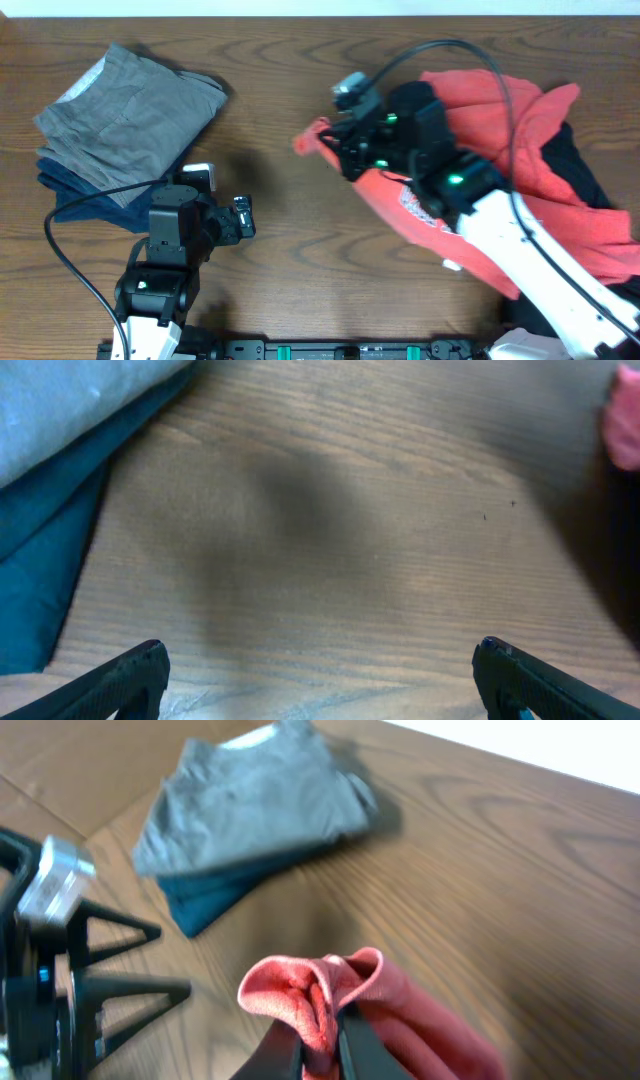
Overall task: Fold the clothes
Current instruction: 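Drag the orange shirt leftward across the table with the right gripper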
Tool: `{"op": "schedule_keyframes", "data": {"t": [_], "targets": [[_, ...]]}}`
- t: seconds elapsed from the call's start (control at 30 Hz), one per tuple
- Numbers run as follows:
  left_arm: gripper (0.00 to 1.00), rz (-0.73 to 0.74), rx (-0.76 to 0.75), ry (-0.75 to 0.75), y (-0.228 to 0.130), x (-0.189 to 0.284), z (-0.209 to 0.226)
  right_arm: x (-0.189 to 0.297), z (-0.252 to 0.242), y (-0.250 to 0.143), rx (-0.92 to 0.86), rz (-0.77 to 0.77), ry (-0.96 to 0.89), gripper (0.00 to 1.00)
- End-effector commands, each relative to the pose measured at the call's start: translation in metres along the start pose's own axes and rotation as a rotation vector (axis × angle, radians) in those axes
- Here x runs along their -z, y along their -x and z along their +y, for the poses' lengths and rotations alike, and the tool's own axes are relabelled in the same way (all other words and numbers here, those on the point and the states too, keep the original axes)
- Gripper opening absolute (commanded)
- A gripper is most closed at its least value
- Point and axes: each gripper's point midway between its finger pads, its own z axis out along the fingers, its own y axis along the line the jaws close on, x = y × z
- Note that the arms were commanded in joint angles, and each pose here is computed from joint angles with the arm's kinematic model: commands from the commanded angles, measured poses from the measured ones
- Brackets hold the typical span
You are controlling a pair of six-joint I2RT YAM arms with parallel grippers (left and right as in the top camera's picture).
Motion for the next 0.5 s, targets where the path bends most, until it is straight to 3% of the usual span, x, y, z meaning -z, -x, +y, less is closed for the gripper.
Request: {"op": "schedule_keyframes", "data": {"t": [0.0, 0.07, 0.23, 0.3, 0.47], "targets": [[0.98, -0.016, 0.009, -0.007, 0.007, 0.004, -0.003, -0.032, 0.004, -0.009, -0.01, 0.01, -0.016, 0.1], [0.98, -0.017, 0.008, -0.007, 0.007, 0.004, -0.003, -0.044, -0.005, -0.015, -0.014, 0.019, -0.06, 0.1], [0.98, -0.016, 0.009, -0.007, 0.007, 0.004, -0.003, -0.021, -0.073, -0.026, -0.163, 0.034, -0.388, 0.51], [0.98, -0.016, 0.009, -0.007, 0.007, 0.004, -0.003, 0.008, -0.1, -0.028, -0.216, 0.036, -0.513, 0.65], [0.98, -0.014, 0.004, -0.122, 0.009, 0.004, -0.024, 0.102, -0.152, -0.042, -0.323, 0.077, -0.757, 0.84]]}}
